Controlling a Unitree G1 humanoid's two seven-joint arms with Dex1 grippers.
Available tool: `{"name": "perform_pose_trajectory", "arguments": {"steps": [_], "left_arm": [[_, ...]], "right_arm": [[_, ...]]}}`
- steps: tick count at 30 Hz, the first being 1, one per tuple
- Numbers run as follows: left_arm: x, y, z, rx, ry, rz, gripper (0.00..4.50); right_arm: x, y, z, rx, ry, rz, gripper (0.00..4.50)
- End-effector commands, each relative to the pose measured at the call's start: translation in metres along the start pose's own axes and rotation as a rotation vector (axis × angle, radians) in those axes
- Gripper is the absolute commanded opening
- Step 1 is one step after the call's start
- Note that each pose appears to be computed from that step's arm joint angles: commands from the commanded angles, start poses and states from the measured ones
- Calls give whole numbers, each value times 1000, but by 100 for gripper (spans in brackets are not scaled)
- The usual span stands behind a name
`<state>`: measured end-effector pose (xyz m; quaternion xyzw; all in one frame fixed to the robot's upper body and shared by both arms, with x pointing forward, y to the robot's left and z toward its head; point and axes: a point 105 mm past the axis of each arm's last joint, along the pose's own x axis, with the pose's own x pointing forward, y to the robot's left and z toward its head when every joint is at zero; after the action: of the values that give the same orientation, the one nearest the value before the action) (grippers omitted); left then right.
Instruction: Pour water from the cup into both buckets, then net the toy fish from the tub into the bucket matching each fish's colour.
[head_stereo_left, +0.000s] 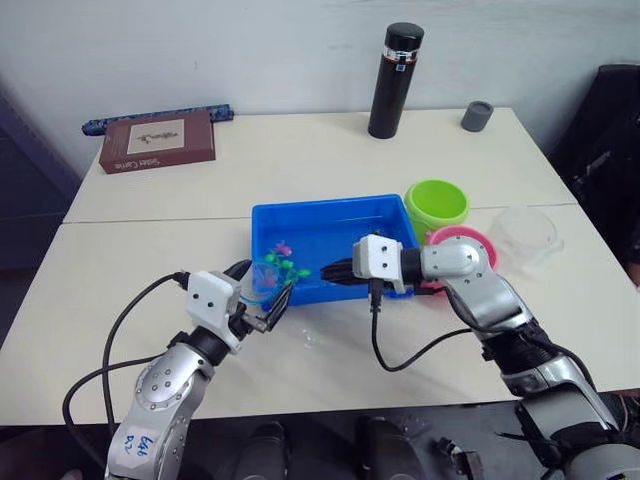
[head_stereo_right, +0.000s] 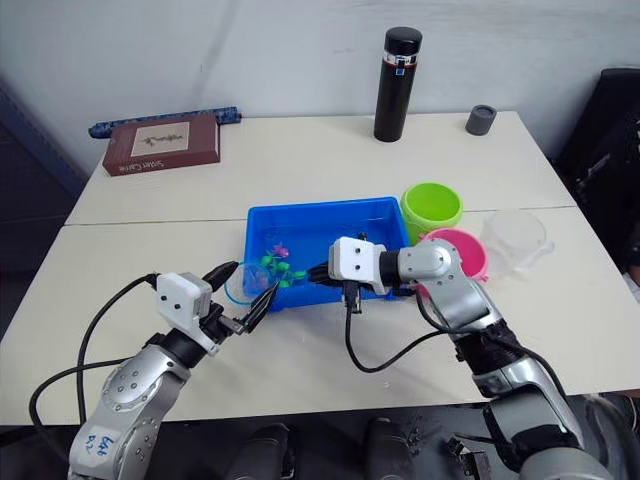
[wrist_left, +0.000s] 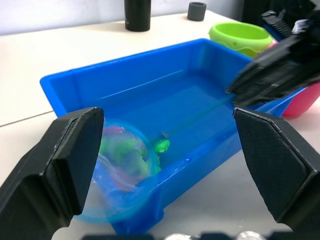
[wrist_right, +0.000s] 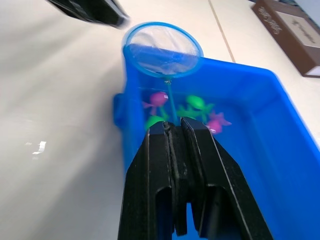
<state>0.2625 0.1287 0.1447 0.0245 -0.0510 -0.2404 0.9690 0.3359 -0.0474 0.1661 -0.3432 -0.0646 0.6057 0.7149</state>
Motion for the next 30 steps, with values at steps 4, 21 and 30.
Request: {"name": "perform_pose_trajectory", "arguments": {"steps": [4,21,30], "left_arm": [[0,-4,13,15,-47,-10,446],[9,-7,14,12,-54,-53,446],[9,-7,13,13,-52,-55,446]], "right_arm": [[-15,-26,20,-3,-76,-102,0],[-44,-31,-8,93,14,-193,0],[-35,-8,-5,65,10,-88,0]]}}
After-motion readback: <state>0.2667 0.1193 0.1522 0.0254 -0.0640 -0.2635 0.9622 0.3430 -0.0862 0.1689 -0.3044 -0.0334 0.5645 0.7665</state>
